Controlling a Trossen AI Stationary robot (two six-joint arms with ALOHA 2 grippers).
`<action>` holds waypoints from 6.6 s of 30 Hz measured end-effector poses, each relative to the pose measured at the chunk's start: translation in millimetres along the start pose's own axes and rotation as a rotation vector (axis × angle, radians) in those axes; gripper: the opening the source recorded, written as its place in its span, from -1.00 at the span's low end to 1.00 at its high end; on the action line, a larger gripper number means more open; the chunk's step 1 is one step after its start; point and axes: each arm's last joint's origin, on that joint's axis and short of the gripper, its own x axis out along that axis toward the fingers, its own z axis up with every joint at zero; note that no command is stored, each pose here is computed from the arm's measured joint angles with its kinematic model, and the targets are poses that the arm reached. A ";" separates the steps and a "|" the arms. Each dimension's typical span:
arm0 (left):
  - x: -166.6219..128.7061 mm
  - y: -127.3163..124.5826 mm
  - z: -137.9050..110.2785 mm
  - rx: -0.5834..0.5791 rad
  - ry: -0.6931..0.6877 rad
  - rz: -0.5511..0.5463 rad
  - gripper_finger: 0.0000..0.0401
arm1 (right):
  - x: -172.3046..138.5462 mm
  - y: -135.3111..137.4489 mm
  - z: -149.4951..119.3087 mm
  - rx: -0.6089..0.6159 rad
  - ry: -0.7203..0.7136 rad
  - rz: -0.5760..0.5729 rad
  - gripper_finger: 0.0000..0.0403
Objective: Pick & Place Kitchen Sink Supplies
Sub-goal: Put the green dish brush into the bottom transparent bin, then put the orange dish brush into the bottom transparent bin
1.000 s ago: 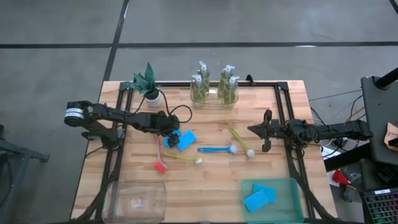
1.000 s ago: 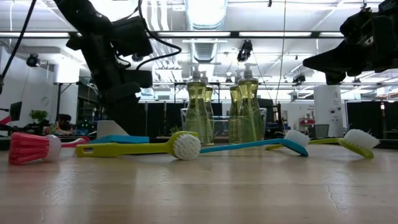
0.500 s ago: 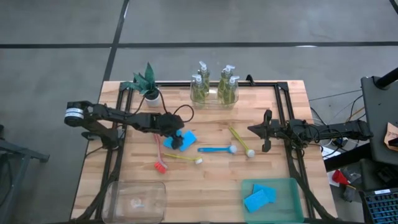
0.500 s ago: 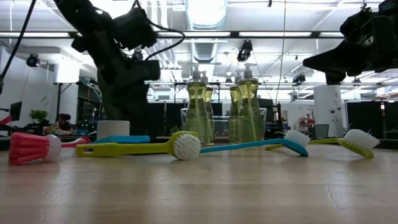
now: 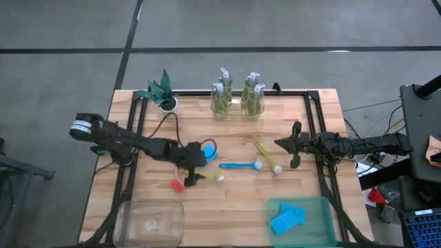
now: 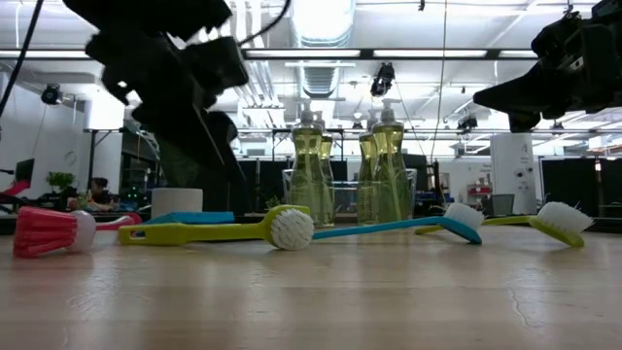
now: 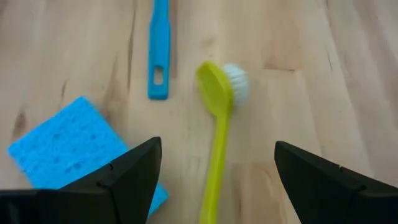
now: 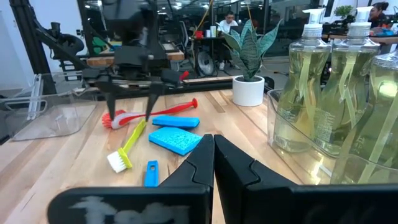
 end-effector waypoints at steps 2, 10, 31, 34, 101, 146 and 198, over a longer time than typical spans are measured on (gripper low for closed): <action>1.5 -6.5 -0.9 0.027 -0.009 0.039 0.56 | 0.0 0.0 0.0 -0.001 0.000 0.000 -0.96; 20.5 -9.5 -4.8 0.028 -0.011 0.084 0.48 | 0.0 0.0 0.0 0.000 0.000 0.000 -0.96; 57.9 -10.4 -17.0 0.036 0.059 0.091 0.29 | 0.1 0.0 -0.1 -0.002 0.001 -0.001 -0.96; 57.7 -11.0 -14.2 0.040 0.051 0.089 0.08 | 0.1 0.0 -0.1 0.000 0.001 -0.001 -0.96; -112.5 -234.9 -65.2 -0.098 0.192 -0.046 -0.94 | 0.0 0.0 -0.1 -0.001 0.001 0.000 -0.96; -34.0 -260.1 -110.1 0.003 0.251 0.102 -0.89 | 0.0 0.0 0.0 0.000 0.000 -0.001 -0.96; -125.4 -174.7 -18.3 -0.404 -0.256 0.318 -0.33 | 0.0 0.0 0.0 -0.001 0.000 0.000 -0.96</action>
